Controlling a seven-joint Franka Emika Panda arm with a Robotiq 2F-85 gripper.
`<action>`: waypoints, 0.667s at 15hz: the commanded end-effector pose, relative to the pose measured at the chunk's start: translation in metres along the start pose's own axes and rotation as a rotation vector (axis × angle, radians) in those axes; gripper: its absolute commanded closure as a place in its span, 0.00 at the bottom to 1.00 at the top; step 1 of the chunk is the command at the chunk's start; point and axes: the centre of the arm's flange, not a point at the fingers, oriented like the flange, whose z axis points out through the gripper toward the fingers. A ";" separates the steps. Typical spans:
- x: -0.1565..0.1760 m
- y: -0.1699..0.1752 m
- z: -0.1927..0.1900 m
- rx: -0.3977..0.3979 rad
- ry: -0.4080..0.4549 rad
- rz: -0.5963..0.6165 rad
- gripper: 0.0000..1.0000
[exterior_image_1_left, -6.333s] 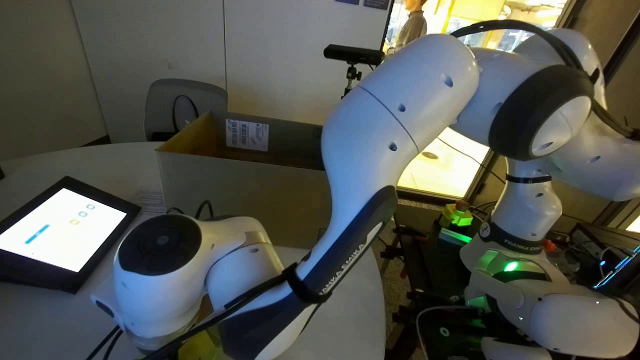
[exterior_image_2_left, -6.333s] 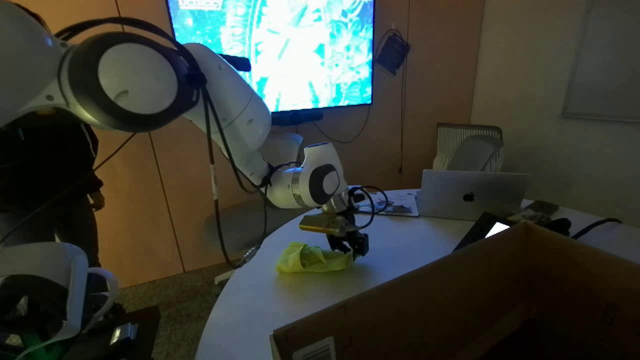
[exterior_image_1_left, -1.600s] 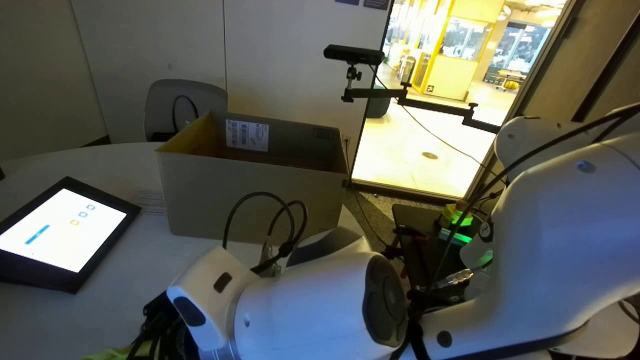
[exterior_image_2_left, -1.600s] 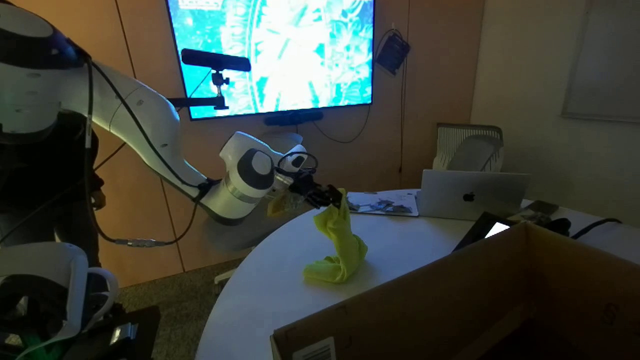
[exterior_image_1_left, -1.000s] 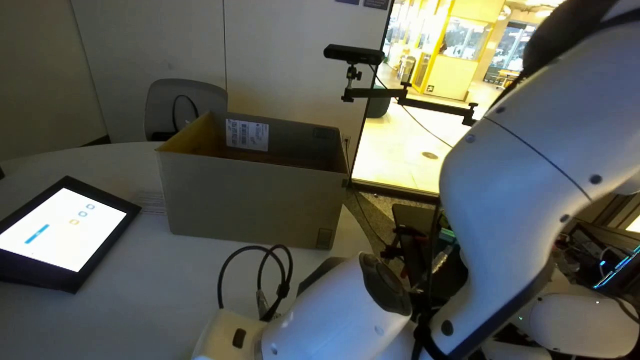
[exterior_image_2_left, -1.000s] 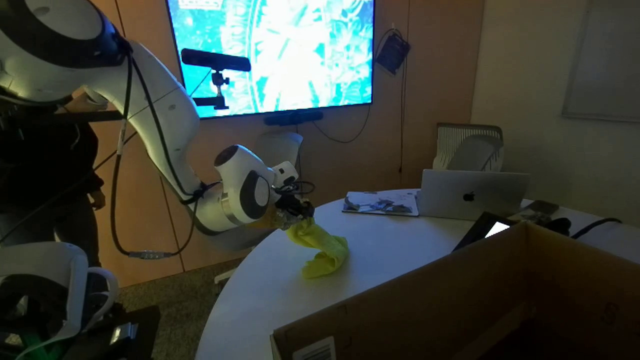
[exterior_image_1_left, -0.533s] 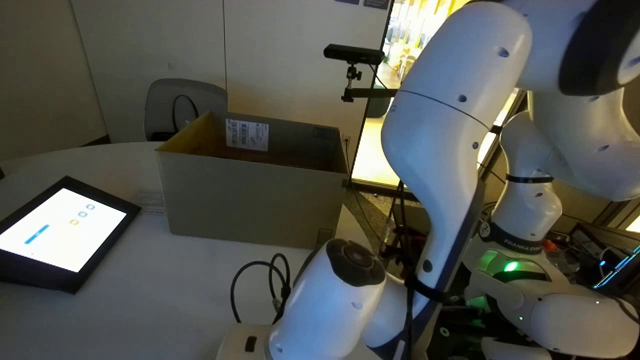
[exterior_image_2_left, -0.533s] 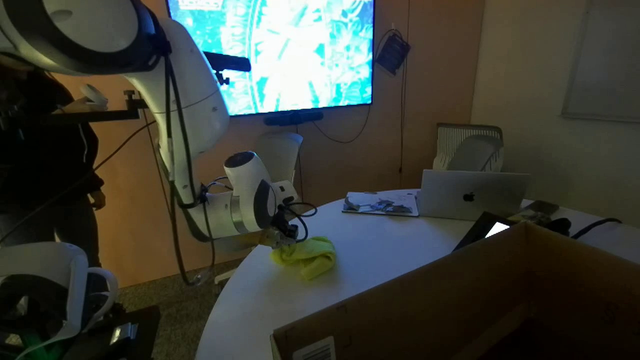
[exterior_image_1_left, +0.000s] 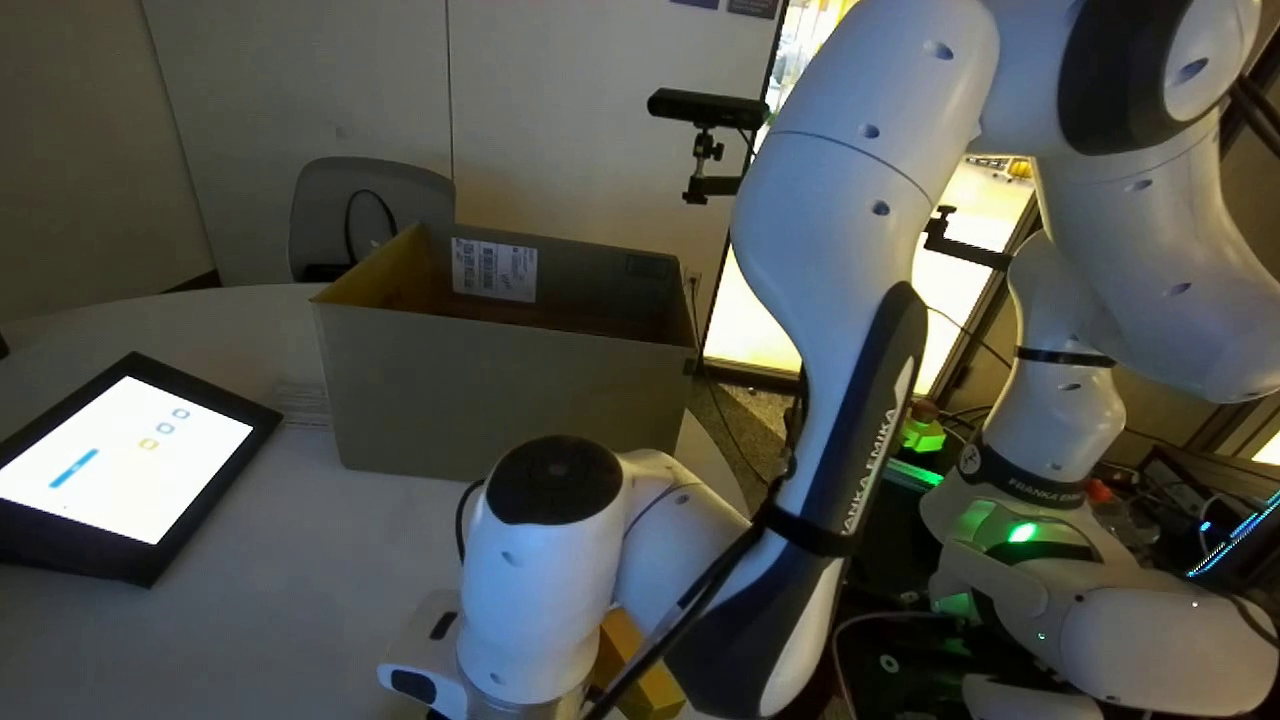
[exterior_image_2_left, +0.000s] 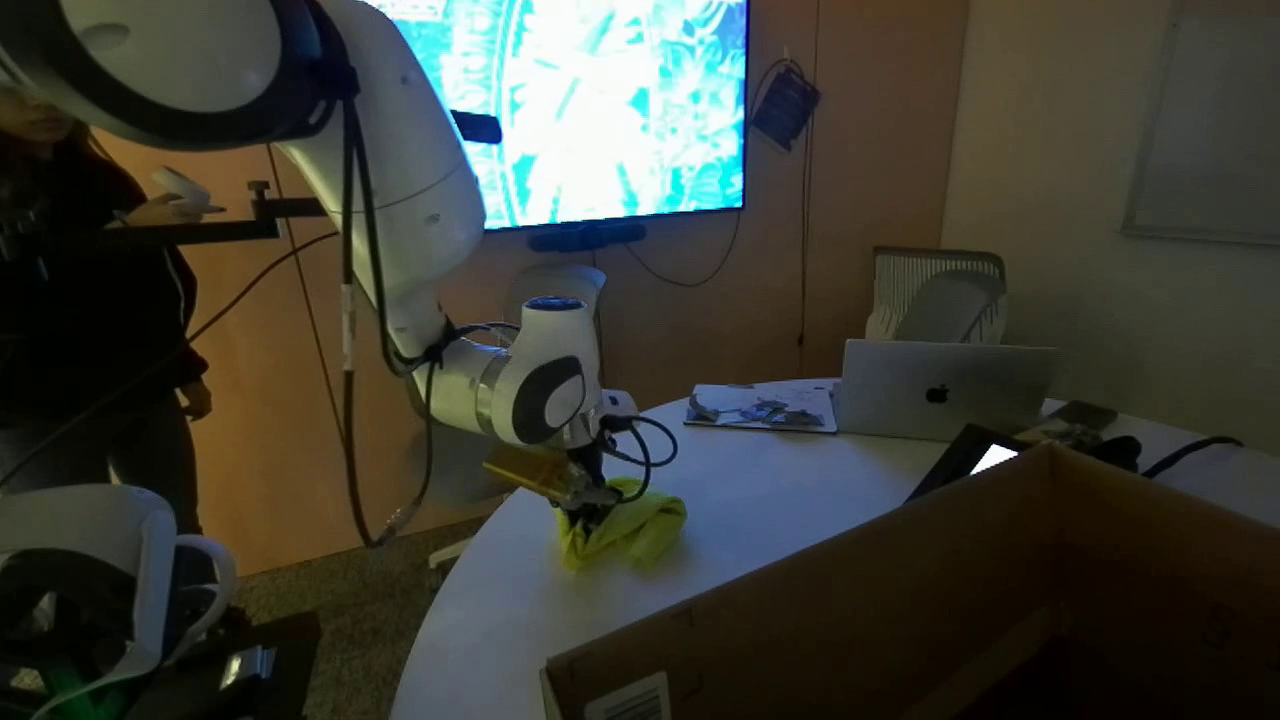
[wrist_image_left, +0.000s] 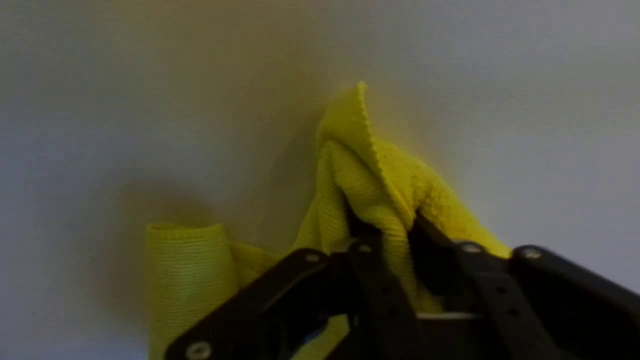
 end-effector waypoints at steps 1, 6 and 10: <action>0.013 0.006 -0.017 -0.004 -0.027 -0.001 0.49; 0.023 0.003 -0.045 -0.003 0.013 -0.016 0.09; 0.032 0.000 -0.066 -0.009 0.050 -0.011 0.00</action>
